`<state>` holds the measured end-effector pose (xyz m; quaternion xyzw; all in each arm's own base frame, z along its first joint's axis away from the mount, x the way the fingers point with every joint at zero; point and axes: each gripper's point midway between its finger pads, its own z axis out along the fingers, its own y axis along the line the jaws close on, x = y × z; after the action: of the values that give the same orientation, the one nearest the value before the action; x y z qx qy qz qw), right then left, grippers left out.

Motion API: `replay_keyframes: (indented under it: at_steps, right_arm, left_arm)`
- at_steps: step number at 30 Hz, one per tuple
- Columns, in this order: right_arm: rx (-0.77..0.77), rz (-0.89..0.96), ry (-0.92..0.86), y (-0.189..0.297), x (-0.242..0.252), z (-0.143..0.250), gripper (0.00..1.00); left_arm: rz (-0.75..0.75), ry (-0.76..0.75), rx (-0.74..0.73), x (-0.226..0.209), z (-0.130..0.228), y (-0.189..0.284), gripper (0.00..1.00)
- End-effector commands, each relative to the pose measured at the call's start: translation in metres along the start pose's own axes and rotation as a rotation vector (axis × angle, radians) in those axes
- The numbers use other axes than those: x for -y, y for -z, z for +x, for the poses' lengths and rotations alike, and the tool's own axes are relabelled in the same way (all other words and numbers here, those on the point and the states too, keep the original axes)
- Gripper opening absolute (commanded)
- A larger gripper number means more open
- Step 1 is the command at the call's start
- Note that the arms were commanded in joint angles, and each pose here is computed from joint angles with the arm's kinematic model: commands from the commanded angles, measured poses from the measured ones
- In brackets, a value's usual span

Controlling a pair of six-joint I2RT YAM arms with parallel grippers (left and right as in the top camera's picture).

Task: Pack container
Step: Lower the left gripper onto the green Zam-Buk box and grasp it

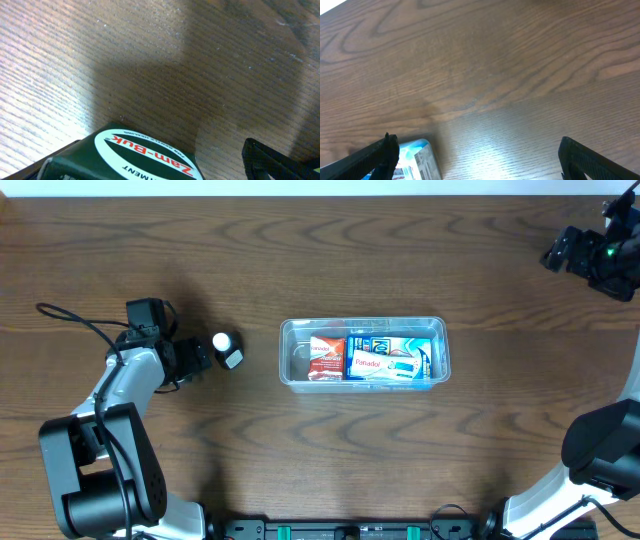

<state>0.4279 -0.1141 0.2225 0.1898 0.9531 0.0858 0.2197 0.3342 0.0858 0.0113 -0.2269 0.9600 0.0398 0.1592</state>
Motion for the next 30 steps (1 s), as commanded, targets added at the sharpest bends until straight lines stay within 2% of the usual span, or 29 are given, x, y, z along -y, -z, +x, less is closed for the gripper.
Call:
replay_keyframes:
  at_steps: [1,17,30]
  right_arm:
    - [0.039,-0.006,-0.002,0.014,-0.002,-0.006,0.99]
    - [0.040,-0.006,-0.002,0.014,-0.002,-0.006,0.99]
    - [0.039,-0.006,-0.002,0.014,-0.002,-0.006,0.99]
  left_arm:
    - [-0.015,-0.026,0.007,-0.003,-0.001,-0.001,0.98]
    - [0.006,-0.024,0.098,0.002,-0.024,0.000,0.99]
    - [-0.001,-0.239,0.127,0.005,-0.032,-0.007,0.98]
